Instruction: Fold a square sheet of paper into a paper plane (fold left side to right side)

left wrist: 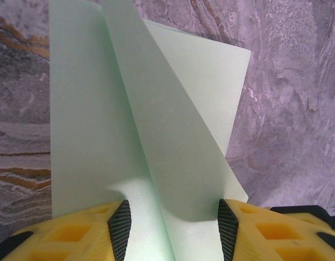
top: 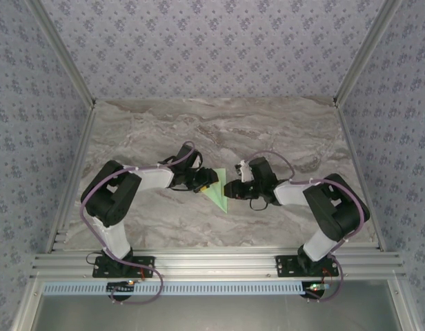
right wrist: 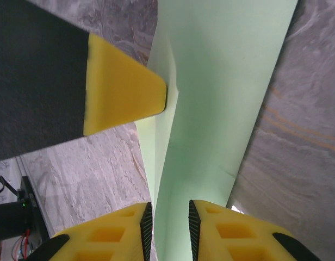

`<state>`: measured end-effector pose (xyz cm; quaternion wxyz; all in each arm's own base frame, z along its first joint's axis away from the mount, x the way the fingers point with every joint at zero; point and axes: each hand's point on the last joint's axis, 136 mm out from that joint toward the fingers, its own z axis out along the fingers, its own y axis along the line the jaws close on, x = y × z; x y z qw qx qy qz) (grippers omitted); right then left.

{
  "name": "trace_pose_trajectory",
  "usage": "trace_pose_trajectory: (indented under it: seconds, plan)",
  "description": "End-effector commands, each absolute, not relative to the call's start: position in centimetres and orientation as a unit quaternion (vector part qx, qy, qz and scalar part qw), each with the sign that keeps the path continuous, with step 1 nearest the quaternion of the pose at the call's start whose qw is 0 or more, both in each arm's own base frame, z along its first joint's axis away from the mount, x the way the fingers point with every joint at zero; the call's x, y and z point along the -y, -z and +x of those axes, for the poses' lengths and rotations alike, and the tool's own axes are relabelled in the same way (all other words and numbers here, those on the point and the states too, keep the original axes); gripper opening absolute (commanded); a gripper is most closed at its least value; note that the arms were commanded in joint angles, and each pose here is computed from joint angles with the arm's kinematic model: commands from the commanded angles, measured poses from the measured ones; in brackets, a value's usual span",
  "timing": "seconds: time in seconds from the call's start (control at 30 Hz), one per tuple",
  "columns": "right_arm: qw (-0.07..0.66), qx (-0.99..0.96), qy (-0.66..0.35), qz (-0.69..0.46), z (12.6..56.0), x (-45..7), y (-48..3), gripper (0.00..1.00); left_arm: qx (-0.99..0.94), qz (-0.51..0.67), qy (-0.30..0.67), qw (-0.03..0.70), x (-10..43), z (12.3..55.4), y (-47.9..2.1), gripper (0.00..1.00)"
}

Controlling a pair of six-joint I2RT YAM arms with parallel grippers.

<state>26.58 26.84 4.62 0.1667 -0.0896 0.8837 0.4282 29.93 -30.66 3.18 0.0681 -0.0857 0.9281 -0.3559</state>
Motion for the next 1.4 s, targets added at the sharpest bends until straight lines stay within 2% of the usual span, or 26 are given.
trace_pose_trajectory:
  seconds: [0.0, 0.47, 0.57, 0.83, 1.37]
  plan:
    - [0.159, -0.873, -0.452, -0.088, 27.1, -27.5, -5.3, 0.28, -0.941, -0.091, 0.321, 0.057, 29.9, 29.4, -1.4, 0.49]
    - [0.15, -0.865, -0.473, -0.08, 28.1, -28.7, -5.1, 0.28, -0.941, -0.091, 0.322, 0.057, 29.9, 29.4, -1.5, 0.49]
    - [0.145, -0.866, -0.471, -0.081, 28.1, -28.8, -4.7, 0.25, -0.94, -0.092, 0.323, 0.058, 29.9, 29.4, -1.5, 0.49]
    - [0.143, -0.879, -0.447, -0.084, 28.2, -28.4, -4.0, 0.06, -0.941, -0.091, 0.322, 0.056, 29.9, 29.3, -1.5, 0.49]
    - [0.149, -0.901, -0.399, -0.083, 28.7, -27.1, -2.7, 0.05, -0.941, -0.09, 0.32, 0.055, 29.7, 29.1, -1.3, 0.49]
